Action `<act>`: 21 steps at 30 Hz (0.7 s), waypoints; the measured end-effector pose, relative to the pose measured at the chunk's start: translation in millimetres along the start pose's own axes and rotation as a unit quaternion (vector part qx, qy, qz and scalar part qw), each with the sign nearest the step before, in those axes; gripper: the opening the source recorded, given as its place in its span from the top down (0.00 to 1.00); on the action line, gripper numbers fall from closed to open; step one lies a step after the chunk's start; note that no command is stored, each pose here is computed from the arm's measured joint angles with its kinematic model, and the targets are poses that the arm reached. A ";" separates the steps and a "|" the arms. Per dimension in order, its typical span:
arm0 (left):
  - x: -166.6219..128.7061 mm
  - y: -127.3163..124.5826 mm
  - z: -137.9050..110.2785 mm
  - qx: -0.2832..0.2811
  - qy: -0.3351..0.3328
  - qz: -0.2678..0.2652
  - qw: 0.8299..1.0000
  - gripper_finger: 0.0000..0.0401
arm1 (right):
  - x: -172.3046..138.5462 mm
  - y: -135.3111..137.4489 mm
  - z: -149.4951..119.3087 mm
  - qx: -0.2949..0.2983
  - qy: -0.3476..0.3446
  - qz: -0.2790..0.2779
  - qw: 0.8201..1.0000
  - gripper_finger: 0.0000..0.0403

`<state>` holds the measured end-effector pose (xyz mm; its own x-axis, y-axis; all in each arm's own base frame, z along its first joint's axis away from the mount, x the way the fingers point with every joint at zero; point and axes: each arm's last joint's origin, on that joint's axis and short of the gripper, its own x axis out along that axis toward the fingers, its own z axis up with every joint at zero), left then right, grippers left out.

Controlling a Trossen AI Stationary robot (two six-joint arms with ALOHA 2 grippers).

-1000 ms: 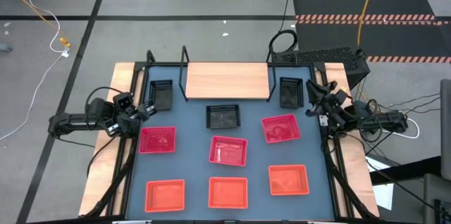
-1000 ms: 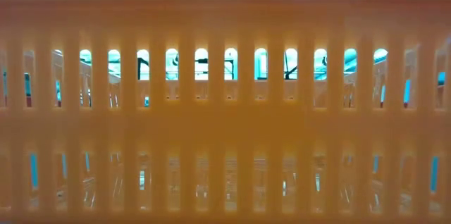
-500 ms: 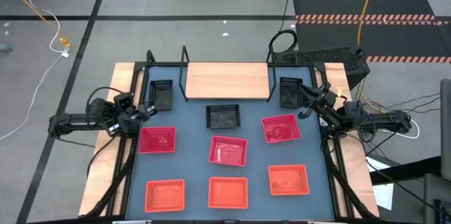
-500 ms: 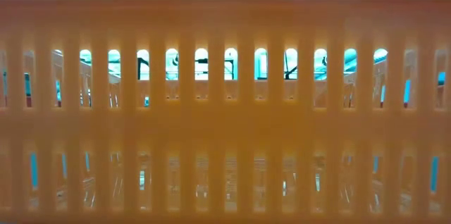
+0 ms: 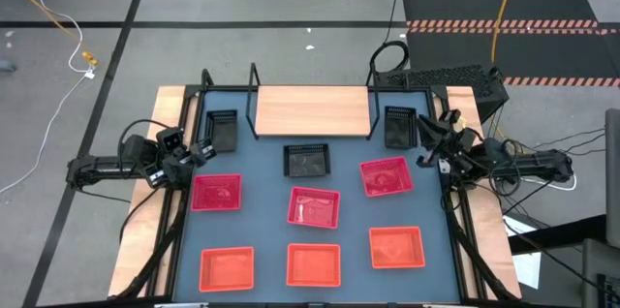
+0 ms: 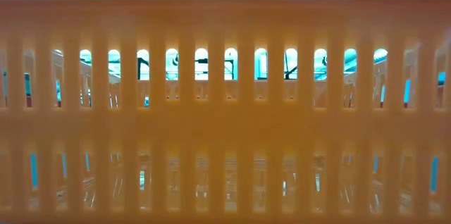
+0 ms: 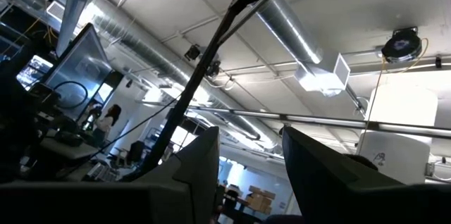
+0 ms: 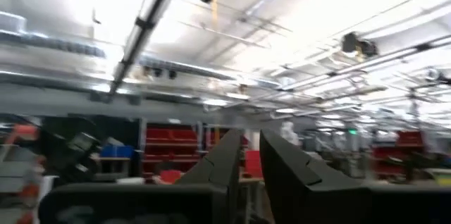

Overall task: Stack baskets on shelf by color
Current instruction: Put the left black bin on the shelf

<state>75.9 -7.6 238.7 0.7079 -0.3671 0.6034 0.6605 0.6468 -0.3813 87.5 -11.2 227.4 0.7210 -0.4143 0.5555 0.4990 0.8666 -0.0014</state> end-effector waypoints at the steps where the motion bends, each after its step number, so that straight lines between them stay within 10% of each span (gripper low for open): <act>1: 0.0 0.0 0.0 0.000 0.000 0.000 1.000 0.61 | 0.7 0.4 -0.7 0.002 0.000 0.005 1.000 0.88; 21: -0.1 -3.2 3.2 0.004 -0.019 -0.013 1.000 0.61 | 11.8 7.2 -15.0 0.033 0.031 0.004 0.999 0.88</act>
<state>72.9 -7.4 242.1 0.6808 -0.3581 0.6389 0.6758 0.6435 -0.3594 106.7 -14.0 221.5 0.7544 -0.4217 0.5031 0.4615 0.8857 0.0503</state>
